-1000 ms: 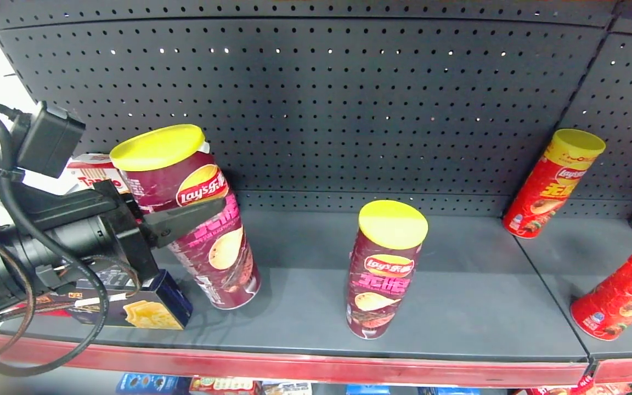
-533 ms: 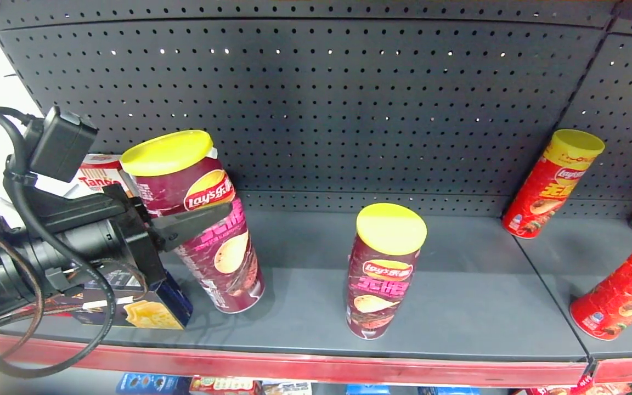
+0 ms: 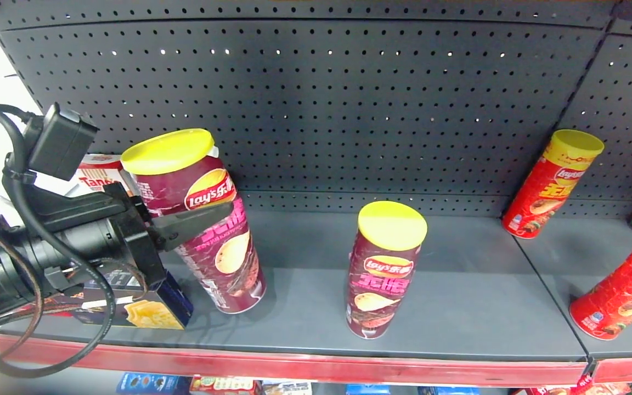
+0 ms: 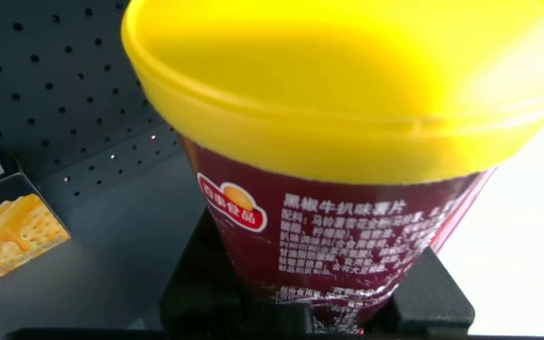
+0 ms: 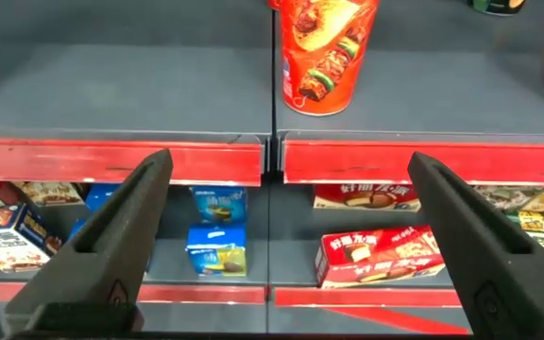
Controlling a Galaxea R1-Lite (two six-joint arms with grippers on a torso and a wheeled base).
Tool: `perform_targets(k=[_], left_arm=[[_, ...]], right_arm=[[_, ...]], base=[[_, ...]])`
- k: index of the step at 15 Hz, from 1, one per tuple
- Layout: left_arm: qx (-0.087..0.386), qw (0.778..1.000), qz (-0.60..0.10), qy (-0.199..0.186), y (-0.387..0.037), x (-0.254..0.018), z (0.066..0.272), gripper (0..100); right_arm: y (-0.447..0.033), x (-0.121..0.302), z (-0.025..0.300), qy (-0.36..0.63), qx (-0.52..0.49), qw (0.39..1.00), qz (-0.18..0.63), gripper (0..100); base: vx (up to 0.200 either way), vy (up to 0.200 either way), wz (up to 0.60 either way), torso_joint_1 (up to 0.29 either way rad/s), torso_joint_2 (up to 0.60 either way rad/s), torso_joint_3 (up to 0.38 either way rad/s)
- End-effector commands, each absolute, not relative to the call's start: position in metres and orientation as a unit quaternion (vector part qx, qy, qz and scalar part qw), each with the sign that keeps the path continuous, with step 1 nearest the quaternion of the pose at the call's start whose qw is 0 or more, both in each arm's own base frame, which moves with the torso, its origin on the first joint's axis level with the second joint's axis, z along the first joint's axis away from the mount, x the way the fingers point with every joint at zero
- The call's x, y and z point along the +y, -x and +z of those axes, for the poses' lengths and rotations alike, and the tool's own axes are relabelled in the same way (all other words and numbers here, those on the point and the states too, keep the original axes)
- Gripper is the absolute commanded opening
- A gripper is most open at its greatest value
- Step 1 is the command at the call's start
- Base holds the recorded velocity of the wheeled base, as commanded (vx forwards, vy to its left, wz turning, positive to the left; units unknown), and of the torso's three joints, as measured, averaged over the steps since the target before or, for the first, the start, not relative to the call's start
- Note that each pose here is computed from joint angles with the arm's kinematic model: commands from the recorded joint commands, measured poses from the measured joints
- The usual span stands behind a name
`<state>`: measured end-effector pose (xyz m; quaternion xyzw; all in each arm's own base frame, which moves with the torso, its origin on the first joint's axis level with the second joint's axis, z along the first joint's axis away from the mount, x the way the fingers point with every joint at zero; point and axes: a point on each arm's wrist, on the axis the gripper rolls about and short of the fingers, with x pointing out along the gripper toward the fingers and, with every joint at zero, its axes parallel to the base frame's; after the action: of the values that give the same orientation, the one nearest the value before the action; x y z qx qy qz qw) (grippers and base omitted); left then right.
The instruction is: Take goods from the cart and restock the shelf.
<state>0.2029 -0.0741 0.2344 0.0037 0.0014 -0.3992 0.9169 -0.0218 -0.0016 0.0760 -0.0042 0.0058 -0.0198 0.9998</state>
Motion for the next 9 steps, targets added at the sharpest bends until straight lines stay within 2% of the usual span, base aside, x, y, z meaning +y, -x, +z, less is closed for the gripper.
perform_targets(k=[1,3,5,9], left_arm=[[-0.013,0.915,-0.403,-0.005,-0.203,-0.076,0.241,0],[-0.023,0.911,-0.411,-0.006,-0.209,-0.081,0.250,0],[-0.019,0.905,-0.424,-0.006,-0.213,-0.089,0.247,0],[-0.021,0.903,-0.428,-0.038,-0.213,-0.090,0.241,0]], right_arm=[[0.022,-0.002,0.076,0.005,0.005,1.000,-0.020,100],[0.022,-0.002,0.076,0.004,0.005,1.000,-0.020,100],[0.022,-0.002,0.076,0.004,0.005,1.000,-0.020,100],[0.022,-0.002,0.076,0.004,0.005,1.000,-0.020,100]], base=[[0.000,0.000,0.00,0.000,0.00,0.000],[0.000,0.000,0.00,0.000,0.00,0.000],[0.000,0.000,0.00,0.000,0.00,0.000],[0.000,0.000,0.00,0.000,0.00,0.000]])
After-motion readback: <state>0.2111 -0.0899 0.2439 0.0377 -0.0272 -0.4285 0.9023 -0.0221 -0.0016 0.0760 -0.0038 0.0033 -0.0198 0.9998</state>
